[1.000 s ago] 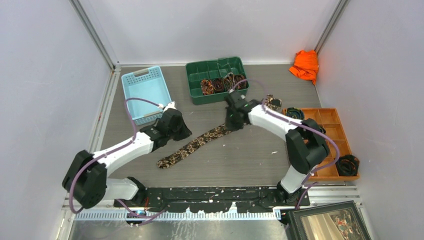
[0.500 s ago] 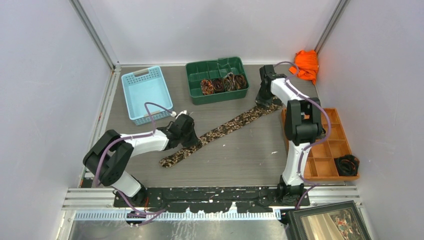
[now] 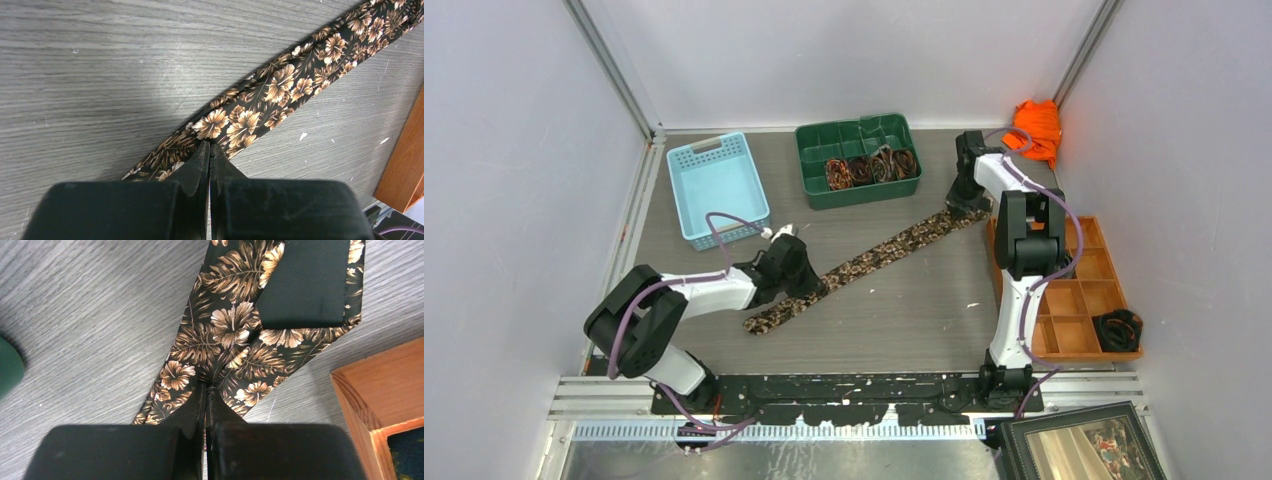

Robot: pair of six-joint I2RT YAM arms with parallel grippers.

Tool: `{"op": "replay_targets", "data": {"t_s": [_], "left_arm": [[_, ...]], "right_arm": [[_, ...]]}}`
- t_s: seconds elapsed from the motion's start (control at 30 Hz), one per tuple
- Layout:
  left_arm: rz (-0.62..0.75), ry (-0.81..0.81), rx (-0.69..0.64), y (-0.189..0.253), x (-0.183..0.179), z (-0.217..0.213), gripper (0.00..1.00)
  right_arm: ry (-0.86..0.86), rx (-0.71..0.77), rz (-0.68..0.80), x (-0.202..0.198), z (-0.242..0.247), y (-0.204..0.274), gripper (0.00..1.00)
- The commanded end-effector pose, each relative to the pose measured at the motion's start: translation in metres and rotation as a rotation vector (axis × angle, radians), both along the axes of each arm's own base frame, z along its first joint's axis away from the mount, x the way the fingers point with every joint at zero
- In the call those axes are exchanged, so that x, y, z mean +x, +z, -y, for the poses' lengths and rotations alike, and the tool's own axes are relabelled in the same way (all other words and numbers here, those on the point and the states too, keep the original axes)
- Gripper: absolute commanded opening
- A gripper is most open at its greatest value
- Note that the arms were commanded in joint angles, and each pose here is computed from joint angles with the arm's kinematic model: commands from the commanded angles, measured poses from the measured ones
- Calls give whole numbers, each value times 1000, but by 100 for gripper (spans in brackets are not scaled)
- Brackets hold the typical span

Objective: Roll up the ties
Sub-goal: Flatten out the tie at the center of the board.

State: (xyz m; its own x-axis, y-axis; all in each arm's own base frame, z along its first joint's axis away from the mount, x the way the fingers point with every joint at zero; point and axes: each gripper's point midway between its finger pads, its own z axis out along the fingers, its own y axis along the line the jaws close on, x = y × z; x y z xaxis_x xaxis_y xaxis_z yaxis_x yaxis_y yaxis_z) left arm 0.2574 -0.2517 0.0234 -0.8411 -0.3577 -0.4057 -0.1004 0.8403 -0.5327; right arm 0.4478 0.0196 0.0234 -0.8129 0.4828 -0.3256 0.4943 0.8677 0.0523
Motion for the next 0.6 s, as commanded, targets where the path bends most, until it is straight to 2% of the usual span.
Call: {"op": "replay_targets", "data": {"t_s": [0.0, 0.2, 0.43, 0.57], "left_arm": [[-104, 5, 133, -34, -33, -33, 0], [-114, 11, 140, -39, -38, -38, 0], [-123, 11, 145, -45, -40, -39, 0], [-124, 9, 141, -46, -39, -38, 0]], "right_arm": [[-45, -66, 33, 1, 26, 19, 1], [-47, -28, 75, -2, 20, 24, 1], [-33, -16, 188, -1, 19, 56, 1], [-36, -41, 142, -9, 23, 53, 1]]}}
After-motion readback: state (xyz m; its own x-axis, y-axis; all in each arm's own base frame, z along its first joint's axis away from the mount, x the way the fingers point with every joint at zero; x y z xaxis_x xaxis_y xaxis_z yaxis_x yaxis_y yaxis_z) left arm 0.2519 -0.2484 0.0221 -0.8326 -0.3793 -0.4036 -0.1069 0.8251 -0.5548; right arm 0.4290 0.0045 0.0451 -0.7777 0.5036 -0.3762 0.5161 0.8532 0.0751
